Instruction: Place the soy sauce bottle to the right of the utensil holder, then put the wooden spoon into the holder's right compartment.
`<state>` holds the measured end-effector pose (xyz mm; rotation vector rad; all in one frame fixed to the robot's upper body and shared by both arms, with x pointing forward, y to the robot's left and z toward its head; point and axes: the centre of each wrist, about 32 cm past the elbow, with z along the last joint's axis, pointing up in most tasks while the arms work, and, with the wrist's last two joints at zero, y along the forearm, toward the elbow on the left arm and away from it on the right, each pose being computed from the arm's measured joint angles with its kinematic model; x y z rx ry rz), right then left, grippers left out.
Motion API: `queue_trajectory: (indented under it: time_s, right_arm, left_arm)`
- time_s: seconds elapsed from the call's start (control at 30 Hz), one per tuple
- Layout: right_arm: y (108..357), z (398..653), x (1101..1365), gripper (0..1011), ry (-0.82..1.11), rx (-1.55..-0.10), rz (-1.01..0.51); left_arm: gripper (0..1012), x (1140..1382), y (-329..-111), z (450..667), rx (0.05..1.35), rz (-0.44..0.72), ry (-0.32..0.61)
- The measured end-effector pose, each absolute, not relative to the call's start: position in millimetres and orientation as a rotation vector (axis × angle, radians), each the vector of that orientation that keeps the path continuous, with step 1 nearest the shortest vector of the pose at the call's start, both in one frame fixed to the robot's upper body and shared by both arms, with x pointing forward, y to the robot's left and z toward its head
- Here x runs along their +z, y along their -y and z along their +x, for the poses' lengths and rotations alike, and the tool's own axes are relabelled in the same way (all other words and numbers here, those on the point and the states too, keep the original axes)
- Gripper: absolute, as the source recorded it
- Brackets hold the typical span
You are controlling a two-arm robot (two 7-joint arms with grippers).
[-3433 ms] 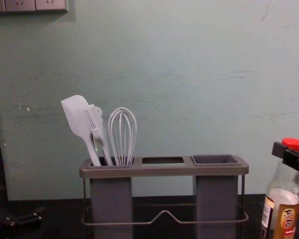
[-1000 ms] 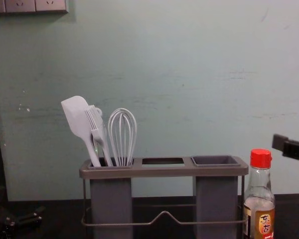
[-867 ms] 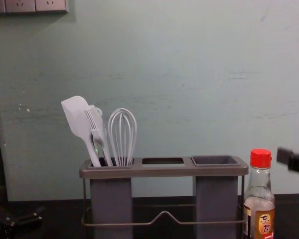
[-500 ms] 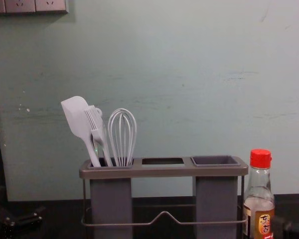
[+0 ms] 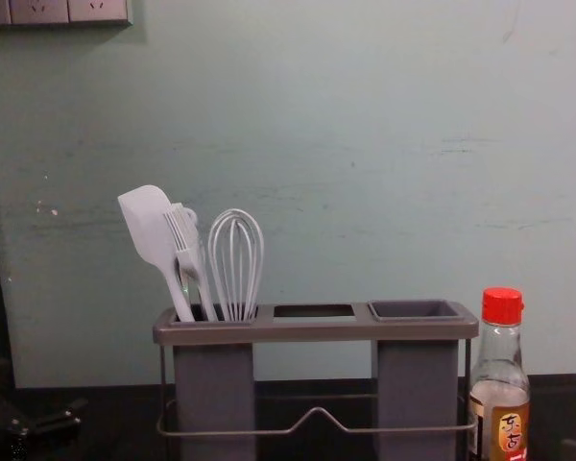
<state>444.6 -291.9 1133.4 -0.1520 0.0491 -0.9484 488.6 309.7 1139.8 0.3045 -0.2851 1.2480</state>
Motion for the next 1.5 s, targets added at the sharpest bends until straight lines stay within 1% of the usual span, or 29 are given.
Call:
queue_trajectory:
  time_s: [0.57, 0.7, 0.93, 1.07, 1.13, 1.17, 1.27, 1.3, 1.4, 1.5]
  right_arm:
    - [292.3, 444.5, 1134.1, 1002, -0.048, -0.949, -0.15]
    - [288.9, 446.1, 1138.0, 1000, -0.052, -0.94, -0.193]
    - [281.3, 445.9, 1162.1, 1000, -0.082, -0.942, -0.329]
    - [270.9, 448.4, 1190.7, 1000, -0.121, -0.954, -0.464]
    - [267.3, 449.7, 1198.5, 1000, -0.134, -0.953, -0.504]
    - [263.4, 451.6, 1207.2, 1000, -0.142, -0.953, -0.543]
    - [256.4, 454.3, 1218.2, 1000, -0.151, -0.954, -0.613]
    - [251.0, 456.9, 1224.9, 1000, -0.153, -0.951, -0.661]
    - [243.2, 462.7, 1233.8, 1000, -0.158, -0.949, -0.733]
    - [239.1, 467.7, 1236.3, 1000, -0.169, -0.943, -0.762]
  left_arm:
    - [1005, 1139.8, -309.7, 488.6, 1.248, 0.304, 0.285]
    - [1005, 1139.8, -309.7, 488.6, 1.248, 0.304, 0.285]
    - [1005, 1139.8, -309.7, 488.6, 1.248, 0.304, 0.285]
    - [1005, 1139.8, -309.7, 488.6, 1.248, 0.304, 0.285]
    - [1005, 1139.8, -309.7, 488.6, 1.248, 0.304, 0.285]
    - [1005, 1139.8, -309.7, 488.6, 1.248, 0.304, 0.285]
    - [1005, 1139.8, -309.7, 488.6, 1.248, 0.304, 0.285]
    - [1005, 1139.8, -309.7, 488.6, 1.248, 0.304, 0.285]
    - [1005, 1139.8, -309.7, 488.6, 1.248, 0.304, 0.285]
    - [1005, 1139.8, -309.7, 488.6, 1.248, 0.304, 0.285]
